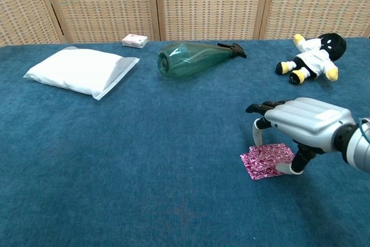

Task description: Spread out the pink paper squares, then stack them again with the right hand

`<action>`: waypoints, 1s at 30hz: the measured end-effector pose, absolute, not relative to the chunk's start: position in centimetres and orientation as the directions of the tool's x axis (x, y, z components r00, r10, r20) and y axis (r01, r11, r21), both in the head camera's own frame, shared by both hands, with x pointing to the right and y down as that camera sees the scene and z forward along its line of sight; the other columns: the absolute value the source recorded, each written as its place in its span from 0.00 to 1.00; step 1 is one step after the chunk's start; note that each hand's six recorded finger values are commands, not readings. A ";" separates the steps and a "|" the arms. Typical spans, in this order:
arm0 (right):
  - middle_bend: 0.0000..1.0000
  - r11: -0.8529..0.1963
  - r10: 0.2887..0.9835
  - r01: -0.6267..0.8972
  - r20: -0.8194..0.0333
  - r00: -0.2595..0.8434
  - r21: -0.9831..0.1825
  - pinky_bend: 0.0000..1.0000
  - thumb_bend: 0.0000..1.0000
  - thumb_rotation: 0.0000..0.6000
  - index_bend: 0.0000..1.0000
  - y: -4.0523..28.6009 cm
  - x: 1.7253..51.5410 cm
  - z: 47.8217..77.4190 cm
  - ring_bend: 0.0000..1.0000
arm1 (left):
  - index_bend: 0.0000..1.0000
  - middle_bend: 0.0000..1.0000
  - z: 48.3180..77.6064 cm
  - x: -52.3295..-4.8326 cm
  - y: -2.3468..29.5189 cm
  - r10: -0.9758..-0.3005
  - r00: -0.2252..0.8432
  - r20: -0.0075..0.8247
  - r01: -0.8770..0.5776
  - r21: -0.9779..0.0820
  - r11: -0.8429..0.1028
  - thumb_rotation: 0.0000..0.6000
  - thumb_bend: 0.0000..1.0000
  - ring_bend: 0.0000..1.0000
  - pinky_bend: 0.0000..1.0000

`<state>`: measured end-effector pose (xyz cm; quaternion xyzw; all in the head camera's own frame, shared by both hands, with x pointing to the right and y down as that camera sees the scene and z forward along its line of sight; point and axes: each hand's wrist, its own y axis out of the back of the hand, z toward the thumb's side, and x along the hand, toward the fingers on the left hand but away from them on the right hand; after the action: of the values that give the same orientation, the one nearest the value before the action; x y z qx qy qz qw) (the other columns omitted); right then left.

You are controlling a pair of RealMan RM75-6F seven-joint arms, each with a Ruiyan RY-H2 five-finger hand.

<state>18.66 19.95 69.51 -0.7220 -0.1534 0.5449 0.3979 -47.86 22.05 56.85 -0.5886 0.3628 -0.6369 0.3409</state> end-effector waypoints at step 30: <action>0.00 -0.597 0.726 -0.127 -0.601 0.333 -0.792 0.09 0.26 1.00 0.26 18.1 20.4 65.9 0.00 | 0.00 0.00 56.8 -47.9 22.1 -0.861 -0.072 0.503 0.001 -0.863 -0.505 1.00 0.15 0.00 0.00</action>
<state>20.44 18.12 65.88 -0.7137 -0.2101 0.5379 0.3965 -47.89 22.07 56.82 -0.5906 0.3641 -0.6352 0.3394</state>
